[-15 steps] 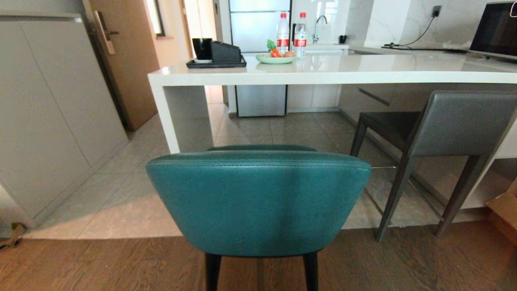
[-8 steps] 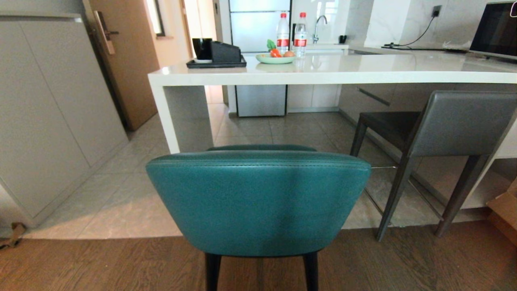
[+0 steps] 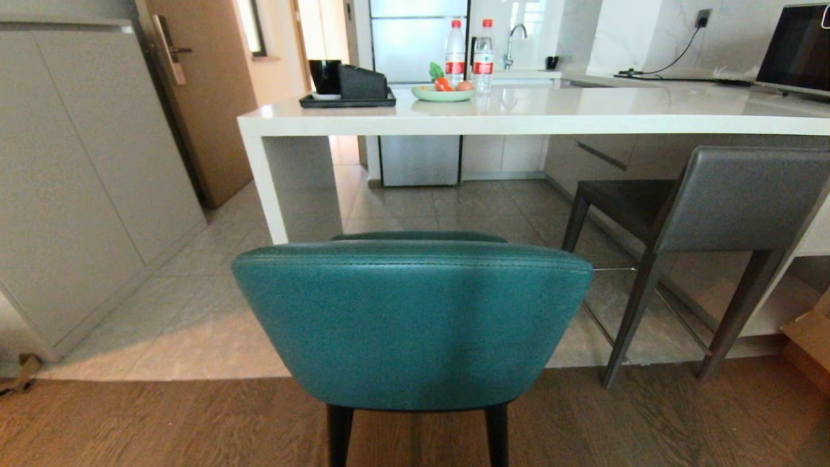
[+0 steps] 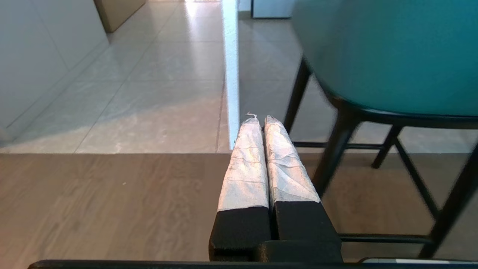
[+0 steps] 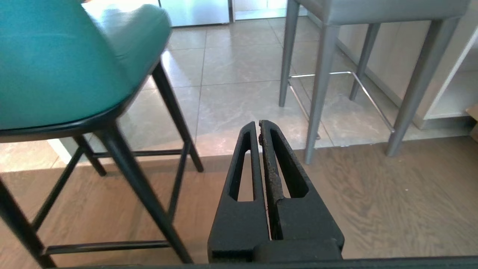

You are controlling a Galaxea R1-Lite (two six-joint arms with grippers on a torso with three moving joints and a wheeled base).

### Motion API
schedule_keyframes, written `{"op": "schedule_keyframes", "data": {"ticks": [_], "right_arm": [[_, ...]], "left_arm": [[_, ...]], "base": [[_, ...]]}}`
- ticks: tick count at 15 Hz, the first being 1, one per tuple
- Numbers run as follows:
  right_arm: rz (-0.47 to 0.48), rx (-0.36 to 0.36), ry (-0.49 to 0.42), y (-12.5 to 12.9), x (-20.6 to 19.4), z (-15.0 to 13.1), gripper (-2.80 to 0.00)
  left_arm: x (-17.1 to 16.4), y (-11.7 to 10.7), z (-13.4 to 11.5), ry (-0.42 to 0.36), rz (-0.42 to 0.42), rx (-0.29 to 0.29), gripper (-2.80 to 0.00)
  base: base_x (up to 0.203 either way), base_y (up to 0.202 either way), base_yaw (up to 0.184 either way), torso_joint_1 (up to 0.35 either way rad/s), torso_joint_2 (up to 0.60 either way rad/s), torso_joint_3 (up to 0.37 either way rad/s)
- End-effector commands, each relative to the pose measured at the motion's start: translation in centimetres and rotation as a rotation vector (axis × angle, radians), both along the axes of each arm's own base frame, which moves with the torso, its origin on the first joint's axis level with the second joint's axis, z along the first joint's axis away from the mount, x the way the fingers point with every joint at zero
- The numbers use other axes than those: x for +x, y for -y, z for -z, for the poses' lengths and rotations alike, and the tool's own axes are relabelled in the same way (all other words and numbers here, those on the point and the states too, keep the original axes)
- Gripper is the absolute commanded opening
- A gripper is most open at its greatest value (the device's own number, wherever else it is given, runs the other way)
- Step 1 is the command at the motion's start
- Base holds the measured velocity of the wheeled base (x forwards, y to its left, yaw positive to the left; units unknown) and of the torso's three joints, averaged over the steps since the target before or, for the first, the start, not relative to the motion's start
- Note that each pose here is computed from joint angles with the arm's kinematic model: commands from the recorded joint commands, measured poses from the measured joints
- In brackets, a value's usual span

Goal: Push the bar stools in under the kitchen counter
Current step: Pull the gray chair out from under the dining table

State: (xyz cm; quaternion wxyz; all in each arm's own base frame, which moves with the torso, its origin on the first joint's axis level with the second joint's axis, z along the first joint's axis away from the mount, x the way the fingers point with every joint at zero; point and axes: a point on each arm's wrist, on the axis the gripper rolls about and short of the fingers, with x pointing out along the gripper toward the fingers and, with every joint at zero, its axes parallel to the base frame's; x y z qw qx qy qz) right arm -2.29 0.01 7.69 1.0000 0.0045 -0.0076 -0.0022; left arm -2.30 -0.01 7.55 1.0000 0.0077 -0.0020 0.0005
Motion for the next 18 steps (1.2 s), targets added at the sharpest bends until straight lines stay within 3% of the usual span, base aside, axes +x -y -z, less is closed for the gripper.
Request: {"op": "schedule_keyframes", "data": {"ticks": [1,18], "right_arm": [[0.0,0.0,-0.007,0.0,0.06,0.12,-2.8],[0.0,0.002,-0.007,0.0,0.06,0.12,-2.8]], "left_arm": [[0.04,0.0,0.08,-0.006,0.0,0.0,-2.8],[0.04,-0.01,0.08,-0.006,-0.004,-0.005,-2.8]], "base": [[0.002,-0.154,0.0,0.007,0.0,0.002],[0.0,-0.194,0.002,0.001,0.0,0.002]]}}
